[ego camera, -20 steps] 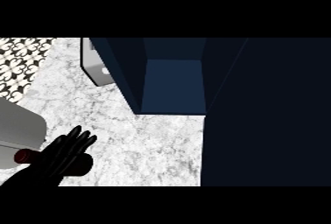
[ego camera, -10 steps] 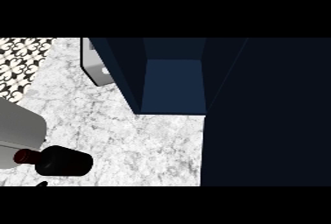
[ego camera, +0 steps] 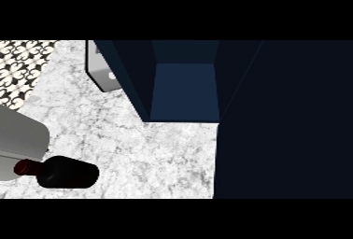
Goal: Pick up the wine, place it into the cabinet and close the cabinet
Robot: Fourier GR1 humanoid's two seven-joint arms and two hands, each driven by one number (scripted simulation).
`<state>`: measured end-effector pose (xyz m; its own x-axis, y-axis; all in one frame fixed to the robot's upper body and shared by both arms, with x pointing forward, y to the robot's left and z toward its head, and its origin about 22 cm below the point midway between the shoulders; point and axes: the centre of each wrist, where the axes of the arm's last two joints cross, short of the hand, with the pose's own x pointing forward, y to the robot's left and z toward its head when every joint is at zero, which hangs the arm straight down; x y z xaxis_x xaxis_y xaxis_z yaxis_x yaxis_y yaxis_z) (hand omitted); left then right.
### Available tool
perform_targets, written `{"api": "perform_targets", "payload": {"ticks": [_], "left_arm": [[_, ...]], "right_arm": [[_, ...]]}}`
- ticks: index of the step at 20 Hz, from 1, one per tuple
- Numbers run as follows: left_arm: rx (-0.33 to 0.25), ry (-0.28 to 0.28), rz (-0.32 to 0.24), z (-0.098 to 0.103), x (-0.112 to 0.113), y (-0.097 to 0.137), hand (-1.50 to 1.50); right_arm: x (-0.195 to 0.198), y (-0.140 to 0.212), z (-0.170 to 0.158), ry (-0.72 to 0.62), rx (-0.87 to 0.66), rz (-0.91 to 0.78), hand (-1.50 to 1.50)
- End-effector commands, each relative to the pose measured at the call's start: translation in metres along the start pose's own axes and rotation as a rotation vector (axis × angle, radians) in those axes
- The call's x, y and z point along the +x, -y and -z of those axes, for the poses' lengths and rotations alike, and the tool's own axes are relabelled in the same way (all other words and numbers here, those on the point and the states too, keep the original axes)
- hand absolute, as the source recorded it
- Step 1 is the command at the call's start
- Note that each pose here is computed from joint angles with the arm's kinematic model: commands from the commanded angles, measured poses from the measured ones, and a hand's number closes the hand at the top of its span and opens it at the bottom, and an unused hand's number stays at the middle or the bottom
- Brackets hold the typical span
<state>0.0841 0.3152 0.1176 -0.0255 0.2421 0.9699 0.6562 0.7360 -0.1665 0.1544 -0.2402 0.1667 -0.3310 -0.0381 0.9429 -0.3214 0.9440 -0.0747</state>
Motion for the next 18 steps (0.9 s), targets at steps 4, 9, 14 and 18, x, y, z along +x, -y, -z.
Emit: {"api": "perform_targets", "payload": {"ticks": [4,9,14,18], "left_arm": [[-0.042,0.114,-0.036,0.004,0.041,0.023,-1.5],[0.018,0.093,-0.016,0.0,0.054,0.009,-1.5],[0.067,0.115,0.014,-0.003,0.063,-0.005,-1.5],[0.109,0.114,0.028,-0.01,0.071,-0.039,-1.5]], "right_arm": [[0.029,-0.018,-0.007,0.048,0.015,0.015,-1.5],[0.031,-0.012,-0.01,0.022,0.012,0.014,-1.5],[0.031,-0.005,-0.008,0.049,0.005,-0.011,-1.5],[0.038,-0.004,0.002,0.057,0.011,0.003,-1.5]]}}
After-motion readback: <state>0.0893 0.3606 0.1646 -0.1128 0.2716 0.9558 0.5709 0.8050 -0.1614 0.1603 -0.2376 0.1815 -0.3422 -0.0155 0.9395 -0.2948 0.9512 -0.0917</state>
